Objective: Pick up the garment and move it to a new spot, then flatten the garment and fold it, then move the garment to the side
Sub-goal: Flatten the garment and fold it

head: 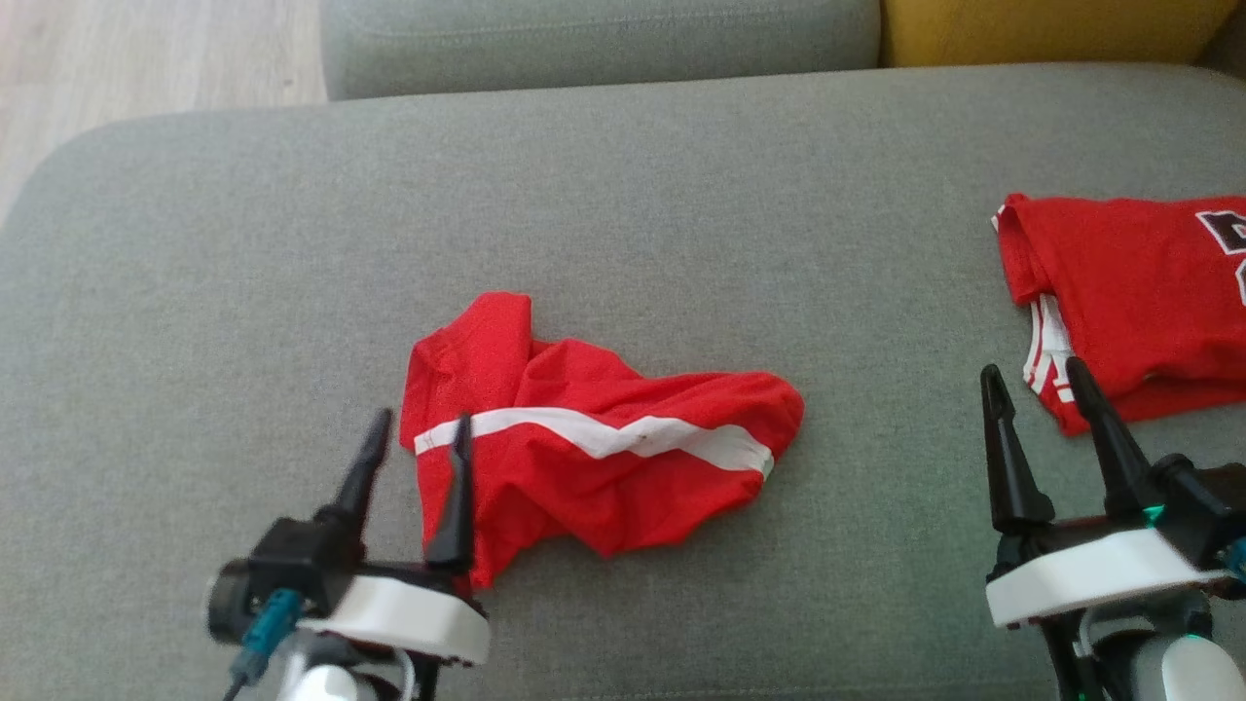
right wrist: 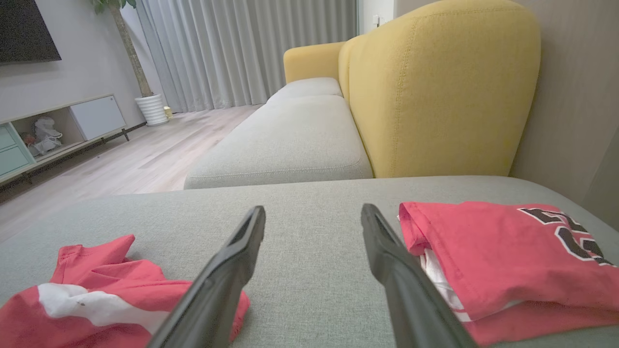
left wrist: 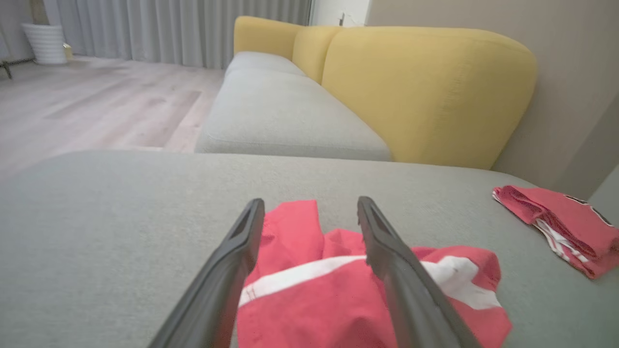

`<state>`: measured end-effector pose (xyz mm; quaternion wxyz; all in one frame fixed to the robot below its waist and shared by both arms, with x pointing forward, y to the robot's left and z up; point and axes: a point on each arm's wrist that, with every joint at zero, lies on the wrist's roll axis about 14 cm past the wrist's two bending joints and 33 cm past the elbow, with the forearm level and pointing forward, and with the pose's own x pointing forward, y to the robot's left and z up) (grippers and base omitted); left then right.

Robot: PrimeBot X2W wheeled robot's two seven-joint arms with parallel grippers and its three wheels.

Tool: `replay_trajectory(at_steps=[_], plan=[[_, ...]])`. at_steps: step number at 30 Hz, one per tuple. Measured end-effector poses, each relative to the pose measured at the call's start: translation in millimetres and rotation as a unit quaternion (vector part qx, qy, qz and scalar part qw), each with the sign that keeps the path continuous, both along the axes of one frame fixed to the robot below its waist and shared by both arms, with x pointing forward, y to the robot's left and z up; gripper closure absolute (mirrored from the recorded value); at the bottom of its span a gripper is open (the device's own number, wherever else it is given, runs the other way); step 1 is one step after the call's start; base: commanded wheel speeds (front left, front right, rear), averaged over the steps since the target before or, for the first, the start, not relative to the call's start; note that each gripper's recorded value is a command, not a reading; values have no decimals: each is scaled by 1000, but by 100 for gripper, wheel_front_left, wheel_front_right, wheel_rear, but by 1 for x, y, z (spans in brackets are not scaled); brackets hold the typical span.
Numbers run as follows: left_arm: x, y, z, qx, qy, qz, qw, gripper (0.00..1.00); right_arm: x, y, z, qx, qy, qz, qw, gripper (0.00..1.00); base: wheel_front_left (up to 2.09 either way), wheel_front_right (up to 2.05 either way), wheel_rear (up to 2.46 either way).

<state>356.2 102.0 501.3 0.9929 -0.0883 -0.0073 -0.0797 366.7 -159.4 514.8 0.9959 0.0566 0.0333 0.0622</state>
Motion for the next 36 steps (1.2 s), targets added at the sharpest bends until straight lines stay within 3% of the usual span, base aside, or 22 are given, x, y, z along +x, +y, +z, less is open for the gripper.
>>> replay_trajectory(at_steps=[4, 12, 33, 36], plan=[[2, 20, 11, 28, -23, 36, 999, 0, -3, 2, 5, -8, -7, 3, 1000, 0, 0, 0, 0], [-1, 44, 5, 87, -18, 41, 995, 0, -17, 0, 1, -18, 0, 0, 1000, 0, 0, 0, 0], [-9, 44, -7, 74, 10, 35, 997, 0, -20, -4, 0, -12, 2, -6, 1000, 0, 0, 0, 0], [-8, 39, -24, 64, 52, 15, 997, 0, -18, -4, -3, -8, 8, -5, 1000, 0, 0, 0, 0]])
